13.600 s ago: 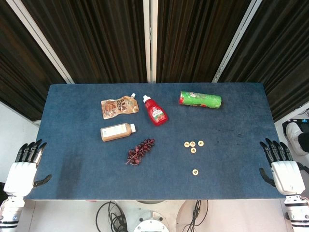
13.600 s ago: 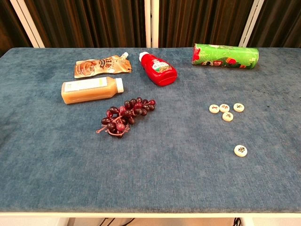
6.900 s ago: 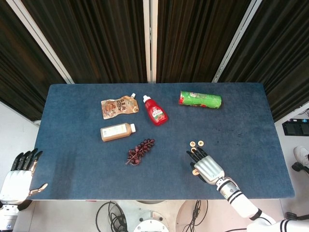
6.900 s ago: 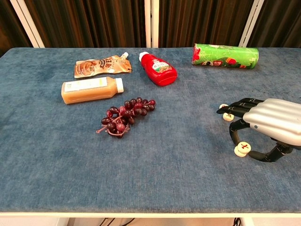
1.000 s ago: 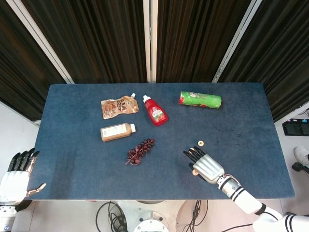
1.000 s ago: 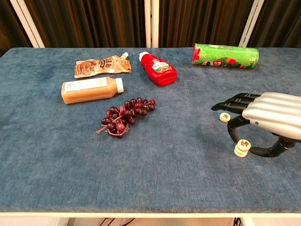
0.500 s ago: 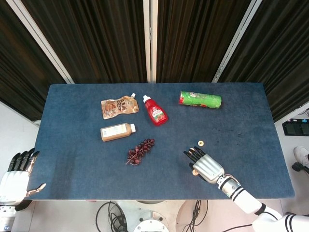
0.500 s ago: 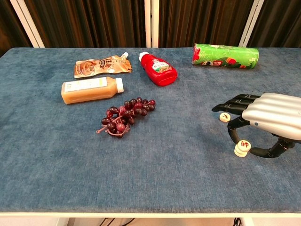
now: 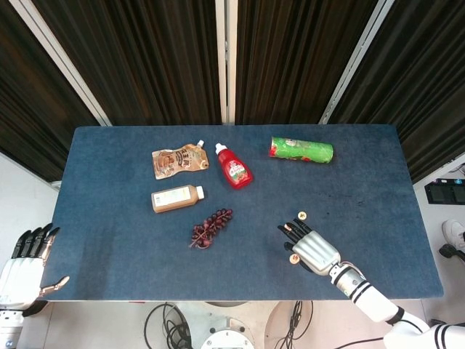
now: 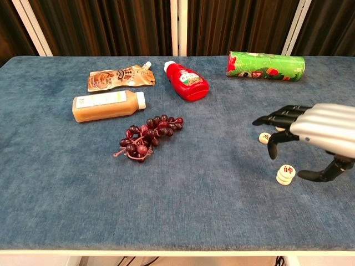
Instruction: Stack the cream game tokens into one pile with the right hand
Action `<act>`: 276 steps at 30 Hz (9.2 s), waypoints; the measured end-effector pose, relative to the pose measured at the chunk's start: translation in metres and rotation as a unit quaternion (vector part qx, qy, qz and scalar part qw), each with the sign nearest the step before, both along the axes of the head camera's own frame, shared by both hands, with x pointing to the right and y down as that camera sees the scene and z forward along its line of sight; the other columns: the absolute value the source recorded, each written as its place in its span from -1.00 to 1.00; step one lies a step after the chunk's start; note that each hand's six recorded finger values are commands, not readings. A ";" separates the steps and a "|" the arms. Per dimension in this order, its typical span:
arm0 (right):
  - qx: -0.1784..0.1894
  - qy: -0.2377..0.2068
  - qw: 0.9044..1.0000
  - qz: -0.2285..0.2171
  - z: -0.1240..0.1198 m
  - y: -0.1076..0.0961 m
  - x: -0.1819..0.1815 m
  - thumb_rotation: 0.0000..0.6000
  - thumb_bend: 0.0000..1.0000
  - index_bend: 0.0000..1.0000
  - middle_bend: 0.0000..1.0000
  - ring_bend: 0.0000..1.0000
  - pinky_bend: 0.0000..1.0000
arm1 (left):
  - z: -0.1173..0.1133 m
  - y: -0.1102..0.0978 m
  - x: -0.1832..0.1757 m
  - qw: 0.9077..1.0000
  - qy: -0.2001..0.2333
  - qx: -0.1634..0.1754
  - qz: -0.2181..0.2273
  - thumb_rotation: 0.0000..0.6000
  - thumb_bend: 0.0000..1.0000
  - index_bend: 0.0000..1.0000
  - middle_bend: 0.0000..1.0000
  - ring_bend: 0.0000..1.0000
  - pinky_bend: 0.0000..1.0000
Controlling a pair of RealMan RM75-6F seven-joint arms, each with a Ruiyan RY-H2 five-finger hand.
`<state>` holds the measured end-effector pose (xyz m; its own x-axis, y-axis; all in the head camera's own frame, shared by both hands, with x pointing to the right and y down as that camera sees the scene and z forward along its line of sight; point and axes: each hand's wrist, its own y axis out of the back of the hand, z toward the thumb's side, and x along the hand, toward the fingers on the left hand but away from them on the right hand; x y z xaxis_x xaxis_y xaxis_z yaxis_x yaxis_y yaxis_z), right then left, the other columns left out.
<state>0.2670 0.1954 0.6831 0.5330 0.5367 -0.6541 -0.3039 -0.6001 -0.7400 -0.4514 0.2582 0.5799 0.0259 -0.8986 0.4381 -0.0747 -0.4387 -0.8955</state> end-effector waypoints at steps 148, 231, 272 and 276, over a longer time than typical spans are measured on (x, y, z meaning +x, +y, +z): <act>-0.015 0.025 1.000 -0.005 -0.004 -0.012 -0.007 1.00 -0.52 -0.27 -0.96 -1.00 -1.00 | 0.001 0.000 0.000 1.000 0.004 -0.004 -0.001 1.00 -0.77 -1.00 -1.00 -1.00 -1.00; 0.050 0.051 0.987 0.143 0.063 -0.085 0.020 1.00 -0.51 0.03 -0.86 -1.00 -1.00 | 0.004 -0.001 -0.002 1.000 0.005 -0.009 -0.001 1.00 -0.76 -1.00 -1.00 -1.00 -1.00; -0.022 0.009 0.999 -0.024 -0.002 -0.017 -0.003 1.00 -0.51 0.04 -0.87 -1.00 -1.00 | 0.000 -0.001 0.001 1.000 0.008 -0.003 -0.002 1.00 -0.76 -1.00 -1.00 -1.00 -1.00; -0.022 0.009 0.999 -0.024 -0.002 -0.016 -0.005 1.00 -0.51 0.04 -0.87 -1.00 -1.00 | -0.002 -0.001 0.001 1.000 0.012 0.000 -0.004 1.00 -0.76 -1.00 -1.00 -1.00 -1.00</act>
<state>0.2624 0.1789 0.6813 0.5455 0.4815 -0.6859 -0.3461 -0.6160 -0.7077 -0.4508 0.2575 0.5781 0.0281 -0.8985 0.4381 -0.0992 -0.4386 -0.8932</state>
